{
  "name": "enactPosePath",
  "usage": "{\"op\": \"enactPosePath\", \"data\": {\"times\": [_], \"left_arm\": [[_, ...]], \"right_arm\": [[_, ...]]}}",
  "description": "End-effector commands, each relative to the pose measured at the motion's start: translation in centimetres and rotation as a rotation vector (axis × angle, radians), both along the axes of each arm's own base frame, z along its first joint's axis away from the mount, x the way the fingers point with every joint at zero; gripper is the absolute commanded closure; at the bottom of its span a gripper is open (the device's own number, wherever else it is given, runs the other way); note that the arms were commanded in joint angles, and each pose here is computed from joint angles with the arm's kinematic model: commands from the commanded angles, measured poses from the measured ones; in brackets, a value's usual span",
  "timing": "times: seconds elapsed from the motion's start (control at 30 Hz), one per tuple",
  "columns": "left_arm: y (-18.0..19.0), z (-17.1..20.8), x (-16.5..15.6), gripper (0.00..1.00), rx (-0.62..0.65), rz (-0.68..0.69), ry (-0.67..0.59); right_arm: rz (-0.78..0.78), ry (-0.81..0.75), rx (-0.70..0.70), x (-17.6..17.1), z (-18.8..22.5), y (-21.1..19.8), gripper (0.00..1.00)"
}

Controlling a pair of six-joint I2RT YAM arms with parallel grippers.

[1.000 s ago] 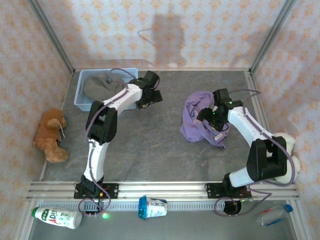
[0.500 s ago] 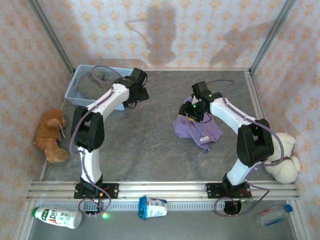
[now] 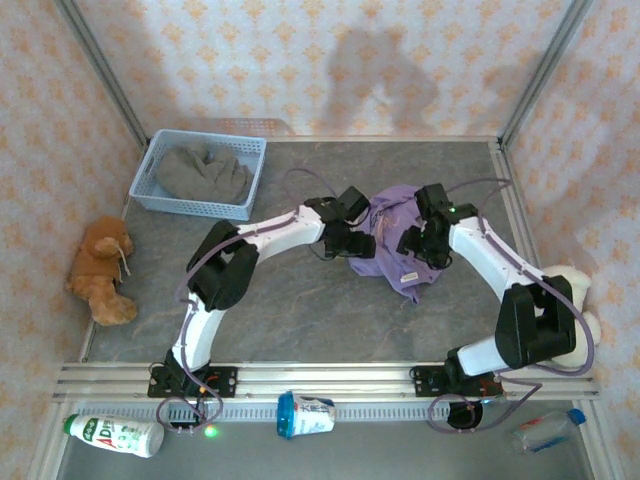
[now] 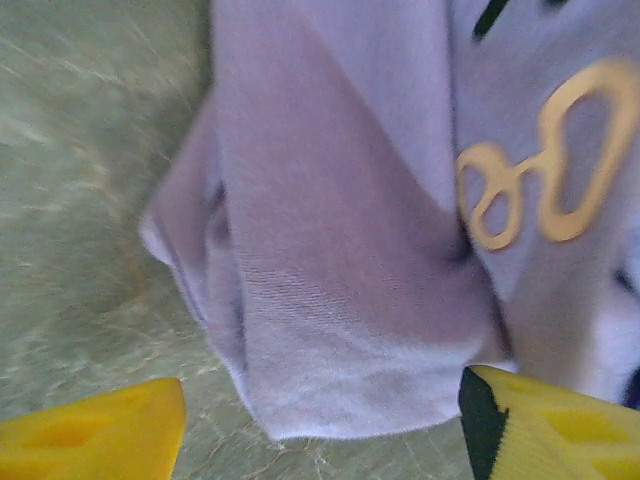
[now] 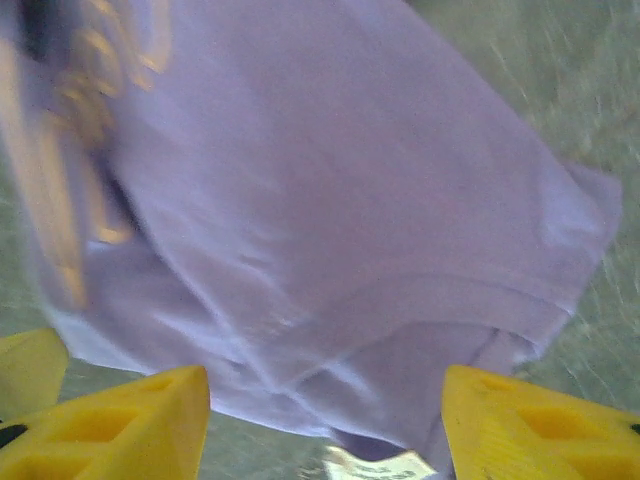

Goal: Fold and stack the mixed laundry pile

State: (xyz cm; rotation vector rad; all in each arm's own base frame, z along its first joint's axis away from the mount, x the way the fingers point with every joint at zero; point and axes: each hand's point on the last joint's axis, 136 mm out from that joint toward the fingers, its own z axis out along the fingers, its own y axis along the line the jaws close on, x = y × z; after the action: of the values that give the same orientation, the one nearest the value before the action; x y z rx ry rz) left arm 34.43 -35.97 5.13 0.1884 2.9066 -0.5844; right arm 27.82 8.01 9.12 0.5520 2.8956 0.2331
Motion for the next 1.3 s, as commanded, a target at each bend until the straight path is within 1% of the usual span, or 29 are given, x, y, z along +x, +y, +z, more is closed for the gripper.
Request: {"op": "enactPosePath", "data": {"times": [0.0,0.07,0.1,0.13,0.17,0.2,0.23,0.33,0.43,0.53,0.57,0.67,0.8,0.83,0.87,0.9,0.93,1.0,1.1,1.17,1.2,1.23,1.27], "left_arm": [[-0.7,-0.4,-0.3,0.34,-0.012,-0.051,0.024],[-0.4,-1.2,0.0,0.49,0.032,-0.066,0.028],[-0.1,-1.6,0.1,0.59,0.055,-0.071,0.029],[0.1,-1.9,0.2,0.66,0.072,-0.072,0.034],[0.5,-1.9,0.4,0.77,0.090,-0.065,0.031],[0.9,-1.8,0.6,0.91,0.104,-0.054,0.028],[1.3,-1.6,0.8,1.00,0.114,-0.041,0.021],[3.2,0.4,2.2,1.00,0.130,0.021,-0.022],[5.6,4.1,4.4,1.00,0.087,0.123,-0.063],[8.4,9.5,7.3,1.00,0.009,0.223,-0.138],[9.3,11.9,8.3,1.00,-0.020,0.244,-0.175],[11.7,18.6,10.4,1.00,-0.076,0.264,-0.292],[13.9,26.8,11.0,1.00,-0.123,0.269,-0.442],[14.2,27.5,11.0,1.00,-0.125,0.269,-0.461],[14.6,29.7,10.3,1.00,-0.147,0.274,-0.503],[14.7,30.3,9.8,1.00,-0.161,0.278,-0.513],[14.7,30.6,9.3,1.00,-0.177,0.279,-0.515],[14.8,30.1,8.4,1.00,-0.201,0.288,-0.497],[15.4,26.9,7.3,1.00,-0.180,0.317,-0.448],[15.9,23.3,7.2,1.00,-0.136,0.334,-0.407],[15.9,21.4,7.2,0.84,-0.128,0.359,-0.366],[15.9,18.7,7.2,0.65,-0.097,0.368,-0.307],[15.8,16.2,7.0,0.51,-0.069,0.373,-0.240]], "right_arm": [[-0.026,0.038,0.068,-0.7,-1.4,0.9,0.39],[-0.040,0.056,0.094,-0.7,-2.4,1.3,0.46],[-0.044,0.062,0.105,-0.6,-2.6,1.5,0.54],[-0.048,0.065,0.109,-0.5,-2.7,1.5,0.63],[-0.052,0.061,0.112,-0.3,-2.6,1.5,0.73],[-0.058,0.051,0.113,0.0,-2.3,1.4,0.88],[-0.071,0.041,0.103,0.3,-2.0,1.0,1.00],[-0.120,-0.010,0.073,1.5,-0.1,-0.9,1.00],[-0.174,-0.114,0.088,3.8,4.2,-2.7,1.00],[-0.181,-0.265,0.085,6.8,10.5,-3.8,1.00],[-0.170,-0.320,0.090,7.9,13.0,-3.8,1.00],[-0.142,-0.462,0.083,10.4,19.8,-3.9,1.00],[-0.129,-0.623,0.053,11.8,27.6,-4.6,1.00],[-0.138,-0.648,0.039,11.7,28.8,-4.9,1.00],[-0.148,-0.670,0.025,11.6,30.0,-5.3,1.00],[-0.158,-0.683,0.019,11.3,30.7,-5.6,1.00],[-0.167,-0.690,0.021,11.1,31.0,-5.8,1.00],[-0.170,-0.678,0.038,10.7,30.5,-5.6,1.00],[-0.181,-0.604,0.057,10.8,27.1,-5.3,1.00],[-0.198,-0.550,0.041,11.8,23.9,-5.6,1.00],[-0.207,-0.529,0.020,12.5,22.4,-5.9,1.00],[-0.221,-0.498,0.000,13.6,20.4,-6.5,1.00],[-0.219,-0.470,0.002,15.0,18.5,-6.7,0.96]]}}
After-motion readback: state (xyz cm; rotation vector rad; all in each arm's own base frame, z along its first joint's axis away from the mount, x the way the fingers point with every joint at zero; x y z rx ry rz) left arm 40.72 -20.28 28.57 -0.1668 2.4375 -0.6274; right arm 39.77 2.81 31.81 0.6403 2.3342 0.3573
